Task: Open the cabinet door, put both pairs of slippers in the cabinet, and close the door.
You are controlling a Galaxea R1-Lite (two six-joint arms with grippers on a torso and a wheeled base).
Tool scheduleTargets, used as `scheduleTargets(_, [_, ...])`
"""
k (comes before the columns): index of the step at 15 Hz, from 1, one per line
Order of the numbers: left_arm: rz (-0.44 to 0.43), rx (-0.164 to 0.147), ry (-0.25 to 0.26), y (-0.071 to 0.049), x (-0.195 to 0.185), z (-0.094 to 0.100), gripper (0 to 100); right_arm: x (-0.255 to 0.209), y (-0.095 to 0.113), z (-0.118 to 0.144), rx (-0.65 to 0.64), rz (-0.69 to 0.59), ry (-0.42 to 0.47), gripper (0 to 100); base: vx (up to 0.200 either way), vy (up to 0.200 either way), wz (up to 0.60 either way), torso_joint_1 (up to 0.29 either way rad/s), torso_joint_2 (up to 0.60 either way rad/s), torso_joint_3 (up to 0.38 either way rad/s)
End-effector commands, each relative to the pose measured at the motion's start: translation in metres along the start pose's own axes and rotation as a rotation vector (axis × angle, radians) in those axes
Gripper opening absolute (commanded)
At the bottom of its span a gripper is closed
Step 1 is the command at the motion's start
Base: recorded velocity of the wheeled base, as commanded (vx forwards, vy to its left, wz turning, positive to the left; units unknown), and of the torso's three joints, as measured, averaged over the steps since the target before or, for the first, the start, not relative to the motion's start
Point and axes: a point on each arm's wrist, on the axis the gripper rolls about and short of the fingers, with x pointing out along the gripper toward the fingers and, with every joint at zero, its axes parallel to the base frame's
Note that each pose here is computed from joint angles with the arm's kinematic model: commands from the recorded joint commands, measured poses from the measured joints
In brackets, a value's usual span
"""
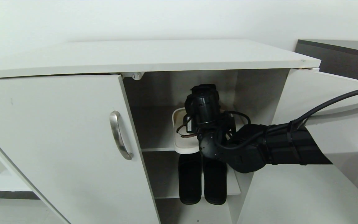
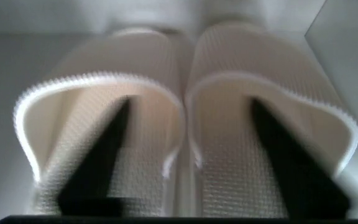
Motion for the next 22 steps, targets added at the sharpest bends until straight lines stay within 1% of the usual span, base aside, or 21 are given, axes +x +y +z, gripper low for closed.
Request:
scheduleTargets(1, [0.000,0.000,0.001,0.000,0.000,0.000,0,-0.020,-0.004,-0.001,-0.021,0.019,0.016,100,0.000,0.000,0.00,0.000,0.00,0.000])
scheduleTargets(4, [0.000,0.000,-0.001,0.000,0.000,0.000,0,-0.044,-0.015,0.002,-0.005,0.045,-0.003,100,0.000,0.000,0.00,0.000,0.00,0.000])
scheduleTargets(5, [0.000,0.000,0.001,0.000,0.000,0.000,0,-0.055,-0.023,0.003,0.006,0.056,-0.017,100,0.000,0.000,0.00,0.000,0.00,0.000])
scheduleTargets(8, [0.000,0.000,0.001,0.000,0.000,0.000,0,-0.086,-0.036,0.005,0.037,0.110,-0.058,100,0.000,0.000,0.00,0.000,0.00,0.000])
scheduleTargets(11, [0.000,0.000,0.001,0.000,0.000,0.000,0,-0.122,-0.047,-0.010,0.004,0.190,-0.038,100,0.000,0.000,0.00,0.000,0.00,0.000])
scheduleTargets(13, [0.000,0.000,0.001,0.000,0.000,0.000,0,-0.139,-0.055,-0.014,-0.011,0.256,-0.024,100,0.000,0.000,0.00,0.000,0.00,0.000])
scheduleTargets(14, [0.000,0.000,0.001,0.000,0.000,0.000,0,-0.141,-0.057,-0.016,-0.019,0.267,-0.017,0,0.000,0.000,0.00,0.000,0.00,0.000])
scheduleTargets(22, [0.000,0.000,0.001,0.000,0.000,0.000,0,-0.138,-0.055,-0.025,-0.046,0.271,0.003,0,0.000,0.000,0.00,0.000,0.00,0.000])
